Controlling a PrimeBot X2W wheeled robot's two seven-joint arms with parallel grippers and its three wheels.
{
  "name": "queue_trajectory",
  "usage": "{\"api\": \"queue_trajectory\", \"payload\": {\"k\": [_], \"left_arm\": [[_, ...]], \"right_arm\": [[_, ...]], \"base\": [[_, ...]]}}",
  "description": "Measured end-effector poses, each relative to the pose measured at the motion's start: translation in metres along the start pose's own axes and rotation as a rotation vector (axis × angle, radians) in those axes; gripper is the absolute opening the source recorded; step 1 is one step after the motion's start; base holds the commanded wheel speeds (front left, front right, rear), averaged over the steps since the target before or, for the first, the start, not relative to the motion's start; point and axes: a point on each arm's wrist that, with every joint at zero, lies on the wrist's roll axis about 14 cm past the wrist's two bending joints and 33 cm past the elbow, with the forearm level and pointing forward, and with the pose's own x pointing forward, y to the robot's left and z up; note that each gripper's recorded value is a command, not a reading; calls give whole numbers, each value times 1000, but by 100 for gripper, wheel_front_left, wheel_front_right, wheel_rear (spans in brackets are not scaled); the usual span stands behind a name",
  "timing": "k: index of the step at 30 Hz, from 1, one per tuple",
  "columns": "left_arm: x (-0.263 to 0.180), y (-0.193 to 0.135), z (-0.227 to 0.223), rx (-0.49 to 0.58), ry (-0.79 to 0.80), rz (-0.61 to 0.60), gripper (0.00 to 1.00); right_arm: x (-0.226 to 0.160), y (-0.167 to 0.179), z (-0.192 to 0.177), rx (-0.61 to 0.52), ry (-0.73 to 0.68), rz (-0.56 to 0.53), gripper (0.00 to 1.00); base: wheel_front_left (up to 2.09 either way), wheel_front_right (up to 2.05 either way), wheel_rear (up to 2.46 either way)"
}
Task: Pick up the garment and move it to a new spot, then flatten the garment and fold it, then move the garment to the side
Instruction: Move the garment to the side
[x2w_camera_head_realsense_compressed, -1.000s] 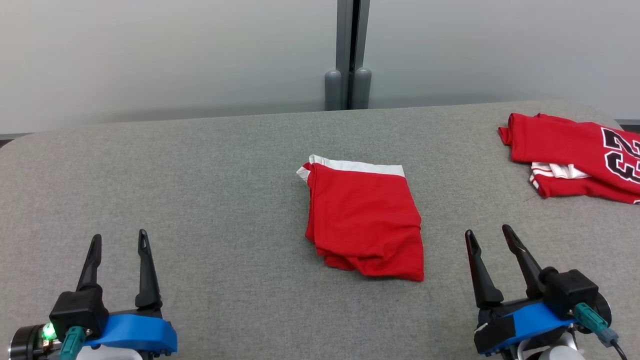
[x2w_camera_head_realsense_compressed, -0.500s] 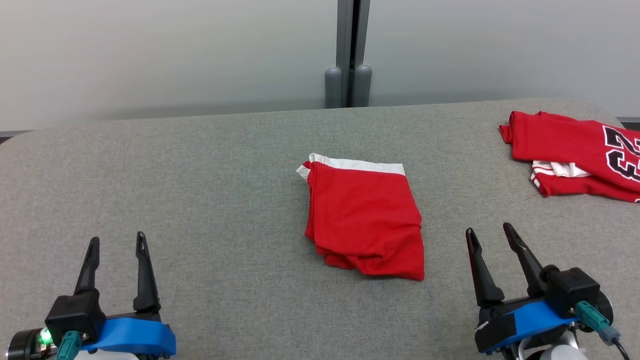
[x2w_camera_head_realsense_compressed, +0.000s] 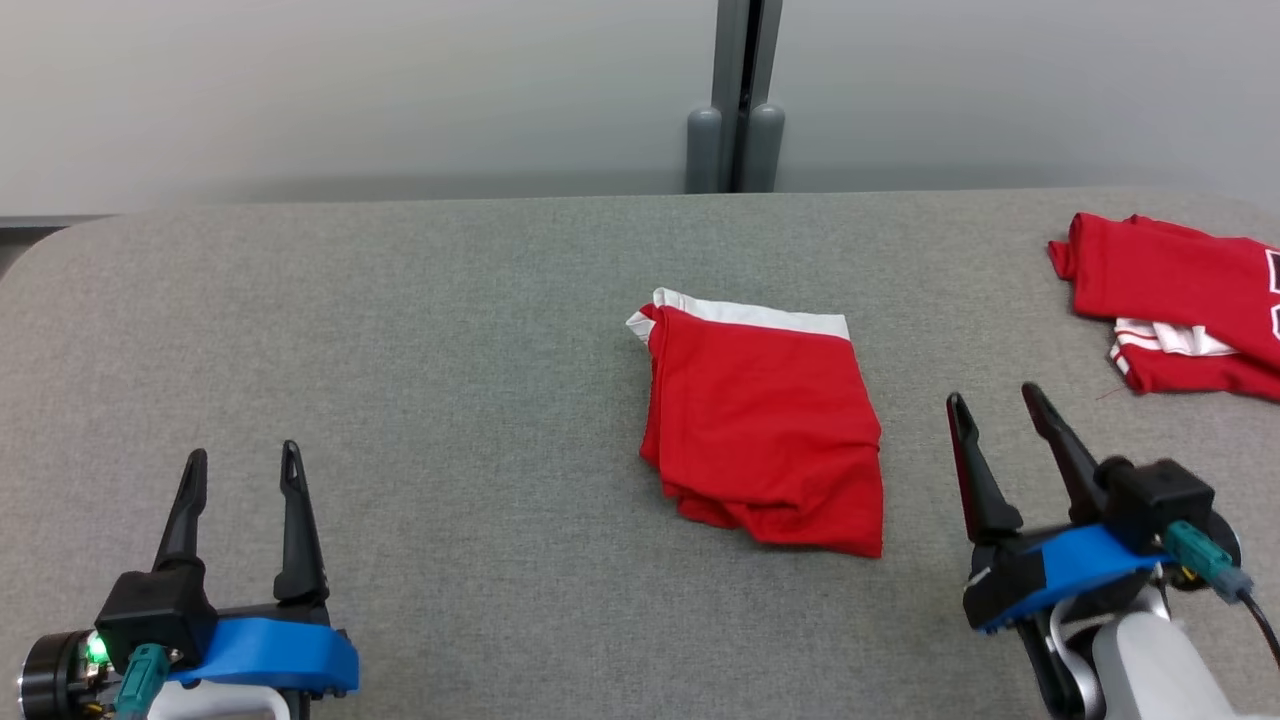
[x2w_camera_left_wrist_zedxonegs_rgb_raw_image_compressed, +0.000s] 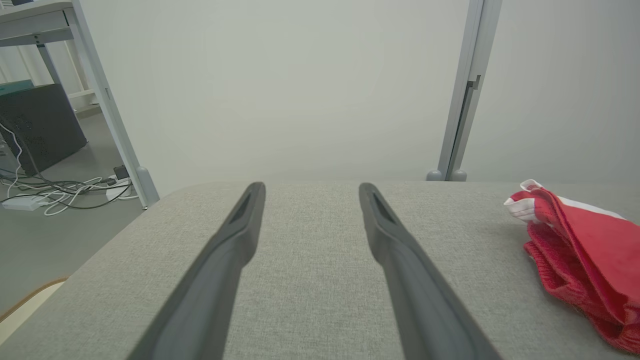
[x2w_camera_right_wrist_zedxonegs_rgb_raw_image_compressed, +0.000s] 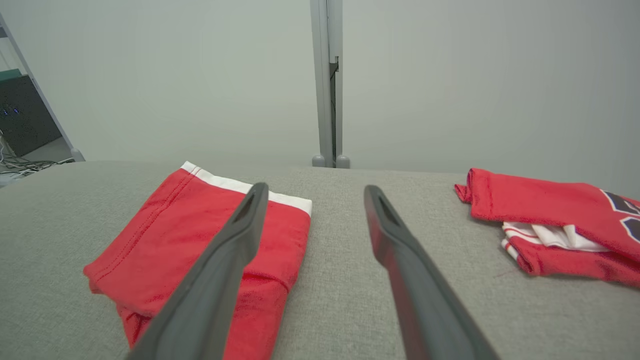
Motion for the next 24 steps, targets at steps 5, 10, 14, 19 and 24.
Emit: {"api": "queue_trajectory", "payload": {"k": [5,10,14,19,24], "left_arm": [[6,4,-4,-4,0,20,100],[11,11,-10,-9,4,50,100],[13,16,-17,-9,14,73,100],[17,17,-23,-15,19,84,100],[16,20,-32,-19,38,96,100]], "right_arm": [[39,10,5,-26,9,53,100],[70,15,-12,-26,78,79,100],[77,19,-49,34,189,75,100],[76,20,-89,62,299,69,100],[70,31,-117,122,385,67,100]], "base": [[0,0,0],[0,0,0],[0,0,0],[0,0,0],[0,0,0]]}}
